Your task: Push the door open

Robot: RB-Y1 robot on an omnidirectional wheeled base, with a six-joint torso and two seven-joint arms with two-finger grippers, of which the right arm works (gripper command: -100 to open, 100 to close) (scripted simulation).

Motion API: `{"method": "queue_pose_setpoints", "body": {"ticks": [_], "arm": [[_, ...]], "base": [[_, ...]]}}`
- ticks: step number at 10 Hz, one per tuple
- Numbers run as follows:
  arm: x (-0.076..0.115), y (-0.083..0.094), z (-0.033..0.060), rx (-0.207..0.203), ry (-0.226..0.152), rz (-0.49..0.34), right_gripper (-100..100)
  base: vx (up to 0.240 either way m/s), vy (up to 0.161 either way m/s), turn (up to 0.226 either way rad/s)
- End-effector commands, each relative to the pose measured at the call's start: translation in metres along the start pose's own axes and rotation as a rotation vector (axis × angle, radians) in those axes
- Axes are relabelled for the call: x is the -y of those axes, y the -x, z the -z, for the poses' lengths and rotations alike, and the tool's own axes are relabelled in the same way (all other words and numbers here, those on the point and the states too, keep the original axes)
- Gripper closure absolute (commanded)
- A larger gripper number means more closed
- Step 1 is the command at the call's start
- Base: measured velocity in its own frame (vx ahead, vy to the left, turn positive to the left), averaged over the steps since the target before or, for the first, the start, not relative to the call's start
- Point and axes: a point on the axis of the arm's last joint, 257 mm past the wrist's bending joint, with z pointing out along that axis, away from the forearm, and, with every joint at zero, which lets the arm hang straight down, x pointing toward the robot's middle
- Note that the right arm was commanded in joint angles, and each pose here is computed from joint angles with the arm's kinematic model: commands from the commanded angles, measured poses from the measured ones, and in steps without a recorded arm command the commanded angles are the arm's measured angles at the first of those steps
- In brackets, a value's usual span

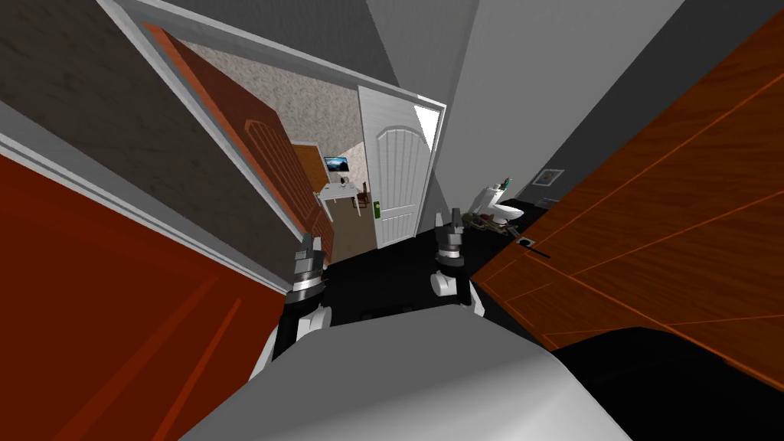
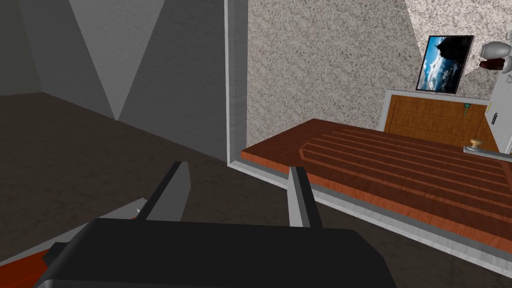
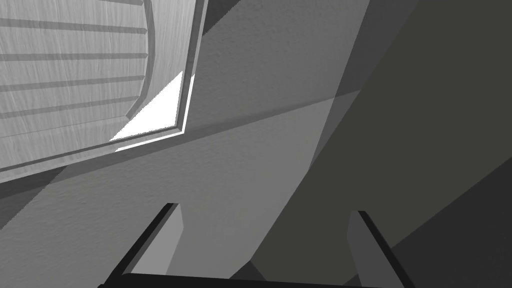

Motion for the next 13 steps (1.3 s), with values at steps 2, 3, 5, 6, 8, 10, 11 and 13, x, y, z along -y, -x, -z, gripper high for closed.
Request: {"method": "queue_pose_setpoints", "body": {"ticks": [2, 3, 5, 6, 8, 10, 11, 13], "arm": [[0.024, -0.019, -0.001, -0.031, -0.045, -0.054, -100], [0.031, -0.025, -0.0002, -0.04, -0.058, -0.069, -100], [0.051, -0.043, 0.0027, -0.069, -0.098, -0.113, -100], [0.058, -0.05, 0.0039, -0.079, -0.112, -0.128, -100], [0.073, -0.064, 0.0069, -0.102, -0.141, -0.158, -100], [0.093, -0.086, 0.0124, -0.138, -0.187, -0.202, -100], [0.1, -0.094, 0.0146, -0.15, -0.203, -0.216, -100], [0.12, -0.118, 0.0222, -0.19, -0.25, -0.257, -100]], "base": [[0.148, 0.004, -0.091], [0.12, 0.003, -0.071], [0.113, 0.002, -0.094], [0.133, 0.009, -0.098], [0.112, 0.023, -0.071], [0.133, 0.029, -0.11], [0.134, 0.023, -0.069], [0.118, 0.031, -0.108]]}}
